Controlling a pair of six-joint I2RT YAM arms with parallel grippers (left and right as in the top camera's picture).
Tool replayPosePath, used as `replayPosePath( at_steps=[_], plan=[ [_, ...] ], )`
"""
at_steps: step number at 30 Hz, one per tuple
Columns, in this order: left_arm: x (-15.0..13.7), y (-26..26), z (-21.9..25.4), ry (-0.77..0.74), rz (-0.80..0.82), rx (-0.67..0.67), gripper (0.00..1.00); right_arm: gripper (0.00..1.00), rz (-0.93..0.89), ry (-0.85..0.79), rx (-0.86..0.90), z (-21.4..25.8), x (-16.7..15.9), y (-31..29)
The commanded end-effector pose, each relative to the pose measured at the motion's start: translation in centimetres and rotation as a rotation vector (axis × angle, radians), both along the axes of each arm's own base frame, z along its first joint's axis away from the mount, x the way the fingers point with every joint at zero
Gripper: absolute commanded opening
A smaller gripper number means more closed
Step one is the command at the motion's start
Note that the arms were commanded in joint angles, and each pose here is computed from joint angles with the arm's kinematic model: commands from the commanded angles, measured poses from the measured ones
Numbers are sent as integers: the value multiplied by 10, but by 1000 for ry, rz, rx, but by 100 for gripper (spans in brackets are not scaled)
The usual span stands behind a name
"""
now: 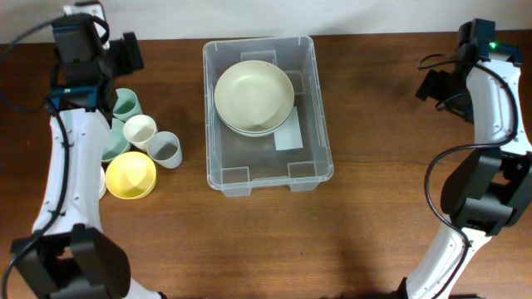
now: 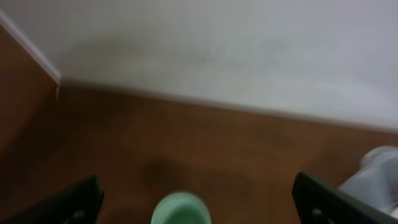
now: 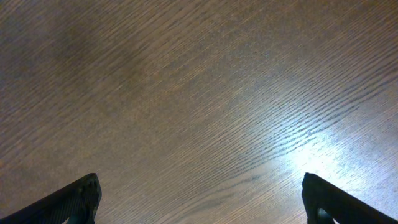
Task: Pack container
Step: 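Raise the left arm and move the left gripper over the green cups, then lower the left gripper into the tall green cup and grip its rim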
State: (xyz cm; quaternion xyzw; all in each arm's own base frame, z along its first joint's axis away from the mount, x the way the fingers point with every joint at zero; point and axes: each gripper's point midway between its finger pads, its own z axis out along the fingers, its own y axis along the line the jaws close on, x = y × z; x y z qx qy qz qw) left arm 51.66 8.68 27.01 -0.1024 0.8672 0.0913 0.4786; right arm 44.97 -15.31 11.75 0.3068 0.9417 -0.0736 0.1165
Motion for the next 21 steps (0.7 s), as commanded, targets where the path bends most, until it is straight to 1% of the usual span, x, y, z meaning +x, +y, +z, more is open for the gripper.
replayPosePath(
  at_steps=[1,4,10,13,16,21],
  plan=[
    [-11,14,-7,11,167,-68,99,99,-11,-2,-4,1,0,-3],
    [-26,30,-19,36,303,-124,100,99,-11,-2,-4,1,0,-3],
    [-52,53,-42,119,429,-222,99,99,-11,-2,-5,1,0,-3],
    [-60,56,-53,168,414,-289,99,99,-11,-2,-4,1,0,-3],
    [-63,58,-57,183,387,-355,99,99,-11,-2,-4,1,0,-3],
    [-60,67,-53,154,389,-366,99,99,-11,-2,-4,1,0,-3]
  ],
)
